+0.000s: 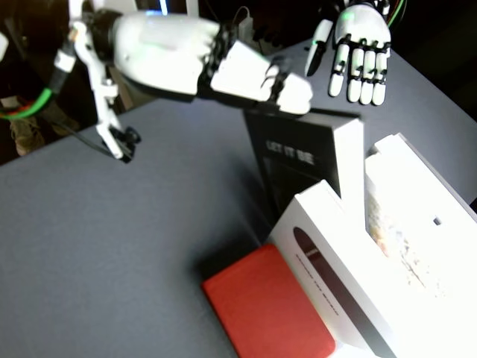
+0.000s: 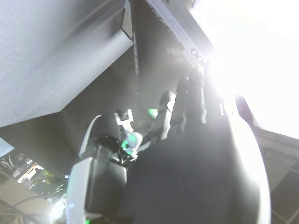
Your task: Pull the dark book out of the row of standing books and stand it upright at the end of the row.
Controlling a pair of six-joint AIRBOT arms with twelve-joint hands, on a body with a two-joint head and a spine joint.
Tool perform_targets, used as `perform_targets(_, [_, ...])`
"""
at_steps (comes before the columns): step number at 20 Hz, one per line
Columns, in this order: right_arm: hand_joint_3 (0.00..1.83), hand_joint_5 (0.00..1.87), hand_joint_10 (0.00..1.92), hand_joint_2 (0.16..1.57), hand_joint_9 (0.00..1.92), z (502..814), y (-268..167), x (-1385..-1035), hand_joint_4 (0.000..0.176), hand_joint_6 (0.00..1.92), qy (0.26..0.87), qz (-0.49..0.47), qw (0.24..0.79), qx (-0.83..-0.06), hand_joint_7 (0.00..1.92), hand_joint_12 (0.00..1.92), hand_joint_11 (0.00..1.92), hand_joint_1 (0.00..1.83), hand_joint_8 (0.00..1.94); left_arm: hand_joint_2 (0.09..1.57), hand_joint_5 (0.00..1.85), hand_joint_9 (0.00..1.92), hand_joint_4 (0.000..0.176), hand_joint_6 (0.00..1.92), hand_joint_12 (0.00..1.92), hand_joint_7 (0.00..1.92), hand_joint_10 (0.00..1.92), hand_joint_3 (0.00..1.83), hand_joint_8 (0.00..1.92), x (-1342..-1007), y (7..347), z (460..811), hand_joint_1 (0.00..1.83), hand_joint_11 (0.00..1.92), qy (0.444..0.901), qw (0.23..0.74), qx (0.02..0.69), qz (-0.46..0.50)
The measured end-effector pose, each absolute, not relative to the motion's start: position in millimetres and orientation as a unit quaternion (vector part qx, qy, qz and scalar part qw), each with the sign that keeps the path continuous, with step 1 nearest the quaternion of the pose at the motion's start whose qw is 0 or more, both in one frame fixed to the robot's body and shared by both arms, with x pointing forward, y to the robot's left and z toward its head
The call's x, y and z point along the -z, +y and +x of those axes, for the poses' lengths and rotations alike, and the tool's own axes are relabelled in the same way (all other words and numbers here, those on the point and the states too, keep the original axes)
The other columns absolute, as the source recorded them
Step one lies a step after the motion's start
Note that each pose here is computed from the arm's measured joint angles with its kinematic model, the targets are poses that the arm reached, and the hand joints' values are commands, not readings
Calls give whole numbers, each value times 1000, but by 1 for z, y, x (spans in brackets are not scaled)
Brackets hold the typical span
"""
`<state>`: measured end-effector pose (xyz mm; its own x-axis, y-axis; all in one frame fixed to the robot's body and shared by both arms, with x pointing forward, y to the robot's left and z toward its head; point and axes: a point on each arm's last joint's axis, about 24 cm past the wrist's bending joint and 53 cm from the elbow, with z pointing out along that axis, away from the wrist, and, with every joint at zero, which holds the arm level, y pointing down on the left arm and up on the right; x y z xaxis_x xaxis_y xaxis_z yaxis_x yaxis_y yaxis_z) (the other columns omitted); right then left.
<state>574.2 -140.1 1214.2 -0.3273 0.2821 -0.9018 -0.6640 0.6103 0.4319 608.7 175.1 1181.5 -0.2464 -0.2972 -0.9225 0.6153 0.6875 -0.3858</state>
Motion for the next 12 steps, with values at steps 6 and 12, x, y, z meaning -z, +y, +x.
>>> perform_targets(6, [0, 503, 868, 1308, 4, 540, -134, -1222, 0, 1027, 687, -138, 529, -479, 489, 1251, 0, 133, 109, 1384, 30, 0, 59, 9, 0, 0, 0, 0, 0, -1181, 175, 609, 167, 0, 693, 603, 378, 115])
perform_targets(12, [2, 319, 1061, 1324, 30, 538, -135, -1243, 0, 988, 653, -137, 551, -502, 339, 1653, 0, 316, 491, 1378, 38, 0, 74, 5, 0, 0, 0, 1, 0, -1181, 176, 609, 134, 0, 693, 603, 378, 113])
